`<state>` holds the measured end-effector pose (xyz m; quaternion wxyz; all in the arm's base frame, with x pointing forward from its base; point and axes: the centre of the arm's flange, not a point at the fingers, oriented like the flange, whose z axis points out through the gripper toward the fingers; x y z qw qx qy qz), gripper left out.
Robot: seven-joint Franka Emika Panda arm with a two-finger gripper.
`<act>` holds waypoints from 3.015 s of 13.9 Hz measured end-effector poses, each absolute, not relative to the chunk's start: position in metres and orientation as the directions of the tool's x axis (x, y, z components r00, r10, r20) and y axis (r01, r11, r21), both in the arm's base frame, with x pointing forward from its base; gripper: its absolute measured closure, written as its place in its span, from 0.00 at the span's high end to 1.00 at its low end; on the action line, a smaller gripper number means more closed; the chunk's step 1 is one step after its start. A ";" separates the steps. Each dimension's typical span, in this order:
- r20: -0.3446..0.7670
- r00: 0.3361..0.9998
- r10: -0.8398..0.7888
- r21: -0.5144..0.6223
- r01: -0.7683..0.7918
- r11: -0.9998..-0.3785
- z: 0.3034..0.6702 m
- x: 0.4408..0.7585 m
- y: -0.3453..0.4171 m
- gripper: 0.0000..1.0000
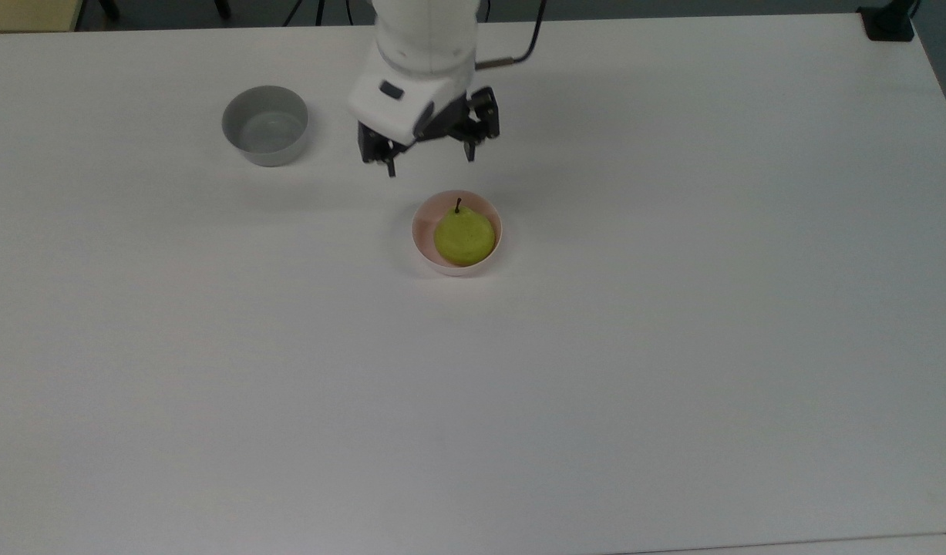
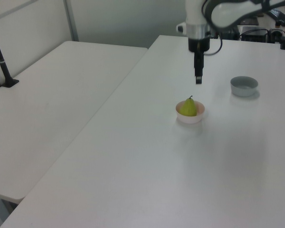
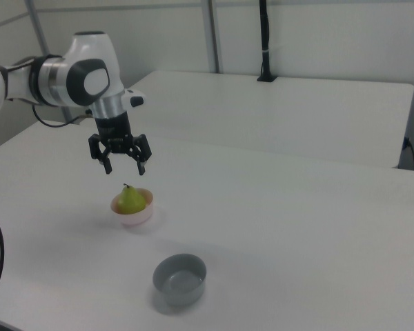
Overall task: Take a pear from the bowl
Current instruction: 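Move the open gripper over the pear in the pink bowl, then lower the gripper around the pear and close on it, then lift the pear up out of the pink bowl, then carry the pear beside the pink bowl and lower it to the table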
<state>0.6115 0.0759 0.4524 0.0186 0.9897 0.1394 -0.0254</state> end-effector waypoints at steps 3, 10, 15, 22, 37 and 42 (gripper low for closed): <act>-0.064 0.953 0.295 0.035 0.297 -0.954 0.414 0.621 0.090 1.00; -0.090 0.942 0.323 0.042 0.328 -0.944 0.352 0.632 0.110 0.98; -0.093 0.942 0.323 0.042 0.328 -0.944 0.350 0.633 0.111 0.89; -0.077 0.942 0.327 0.045 0.331 -0.943 0.344 0.635 0.115 0.90; -0.035 0.969 0.244 0.041 0.246 -0.969 0.480 0.629 0.064 0.73; 0.035 0.993 0.117 0.063 0.114 -0.991 0.465 0.649 -0.055 0.73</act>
